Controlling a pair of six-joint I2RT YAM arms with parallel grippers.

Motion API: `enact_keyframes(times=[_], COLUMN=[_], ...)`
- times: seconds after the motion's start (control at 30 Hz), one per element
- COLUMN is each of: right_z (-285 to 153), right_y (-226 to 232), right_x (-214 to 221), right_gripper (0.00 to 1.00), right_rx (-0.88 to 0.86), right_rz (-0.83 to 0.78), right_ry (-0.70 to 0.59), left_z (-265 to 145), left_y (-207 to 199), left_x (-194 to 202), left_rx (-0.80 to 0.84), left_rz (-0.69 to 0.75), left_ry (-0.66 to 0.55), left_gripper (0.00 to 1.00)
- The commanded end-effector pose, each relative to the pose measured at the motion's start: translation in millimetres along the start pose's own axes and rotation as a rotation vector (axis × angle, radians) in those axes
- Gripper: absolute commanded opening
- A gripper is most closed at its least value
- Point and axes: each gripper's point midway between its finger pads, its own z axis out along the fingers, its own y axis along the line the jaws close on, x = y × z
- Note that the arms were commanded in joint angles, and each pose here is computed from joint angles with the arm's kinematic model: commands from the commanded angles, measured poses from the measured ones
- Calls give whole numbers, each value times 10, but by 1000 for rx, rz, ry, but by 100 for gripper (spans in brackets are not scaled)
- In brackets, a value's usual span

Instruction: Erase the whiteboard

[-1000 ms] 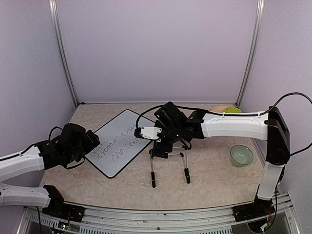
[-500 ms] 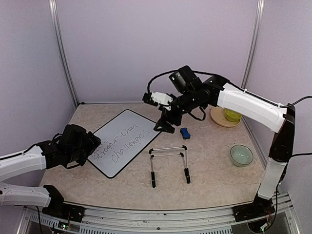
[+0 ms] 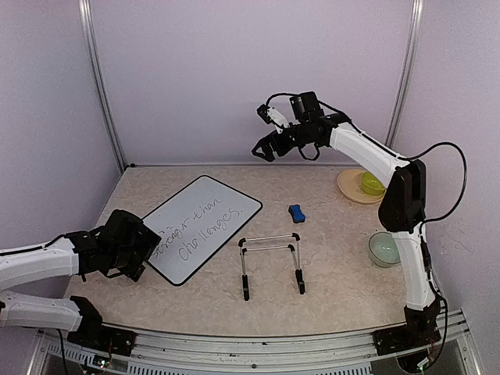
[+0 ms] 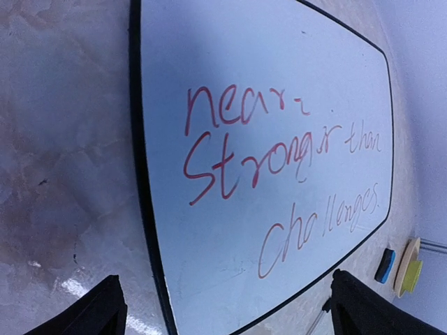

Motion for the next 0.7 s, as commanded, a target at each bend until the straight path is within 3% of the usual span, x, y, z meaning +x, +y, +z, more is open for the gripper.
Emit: enact_keyframes(times=[0.0,0.3,0.67], right_z=[336,949,1189], right_y=[-20,89,16], right_x=[63,724,1450], right_gripper=[100,100,100], right_rx=[-49,-165,-179], right_rz=[45,132,281], right_ry=[-84,-4,155], left_z=[102,294,445], left_y=[203,297,283], left_x=[33,45,-261], left_rx=[-58,-140,-198], left_rz=[-51,-38,-25], left_ry=[1,-18,-99], left_gripper=[99,99,99])
